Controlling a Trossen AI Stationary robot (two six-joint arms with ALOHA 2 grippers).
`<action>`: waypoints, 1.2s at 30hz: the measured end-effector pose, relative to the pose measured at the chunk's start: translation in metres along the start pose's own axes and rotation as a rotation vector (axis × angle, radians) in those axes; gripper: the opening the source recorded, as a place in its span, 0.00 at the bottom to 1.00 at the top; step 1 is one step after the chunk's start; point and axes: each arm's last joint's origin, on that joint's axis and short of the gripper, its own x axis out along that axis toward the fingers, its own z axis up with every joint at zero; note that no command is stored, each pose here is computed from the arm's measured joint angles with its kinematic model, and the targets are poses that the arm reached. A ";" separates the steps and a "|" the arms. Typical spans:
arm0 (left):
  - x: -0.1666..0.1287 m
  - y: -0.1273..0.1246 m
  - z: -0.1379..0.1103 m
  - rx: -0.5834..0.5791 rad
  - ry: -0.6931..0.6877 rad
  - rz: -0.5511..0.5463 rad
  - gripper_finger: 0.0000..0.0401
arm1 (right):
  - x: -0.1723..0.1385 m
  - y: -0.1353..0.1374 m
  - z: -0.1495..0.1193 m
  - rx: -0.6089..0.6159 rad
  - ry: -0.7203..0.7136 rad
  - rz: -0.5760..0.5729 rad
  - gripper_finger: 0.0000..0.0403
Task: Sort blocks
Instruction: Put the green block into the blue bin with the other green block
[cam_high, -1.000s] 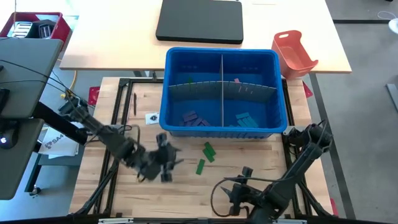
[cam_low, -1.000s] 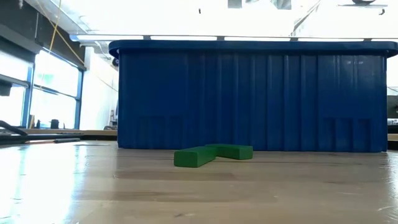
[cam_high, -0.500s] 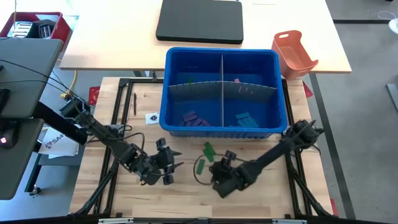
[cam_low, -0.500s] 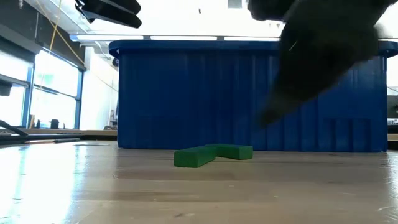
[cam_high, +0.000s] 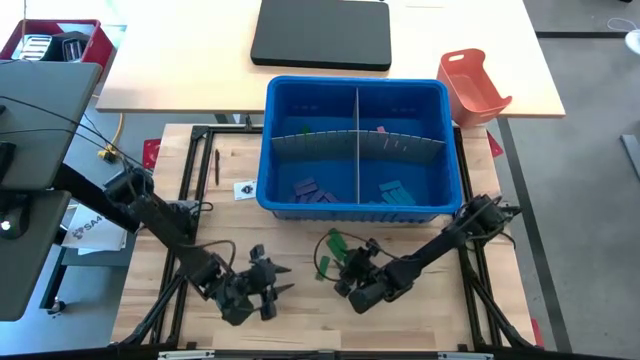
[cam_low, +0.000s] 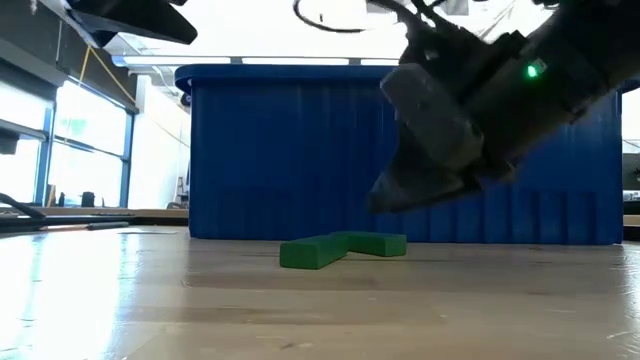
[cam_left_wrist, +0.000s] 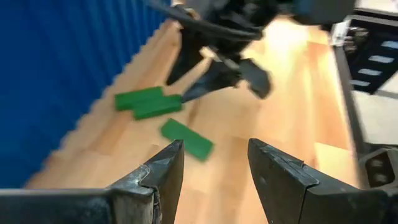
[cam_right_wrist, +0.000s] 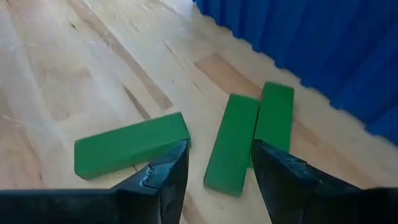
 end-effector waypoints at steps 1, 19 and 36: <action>0.001 -0.004 -0.003 -0.003 -0.003 -0.012 0.43 | 0.002 0.001 -0.002 0.011 0.001 0.001 0.43; 0.004 -0.028 -0.021 -0.066 -0.031 -0.099 0.43 | 0.027 -0.004 -0.012 0.017 0.105 -0.002 0.43; 0.003 -0.029 -0.021 -0.072 -0.031 -0.103 0.43 | -0.016 0.010 0.003 -0.073 0.089 0.079 0.12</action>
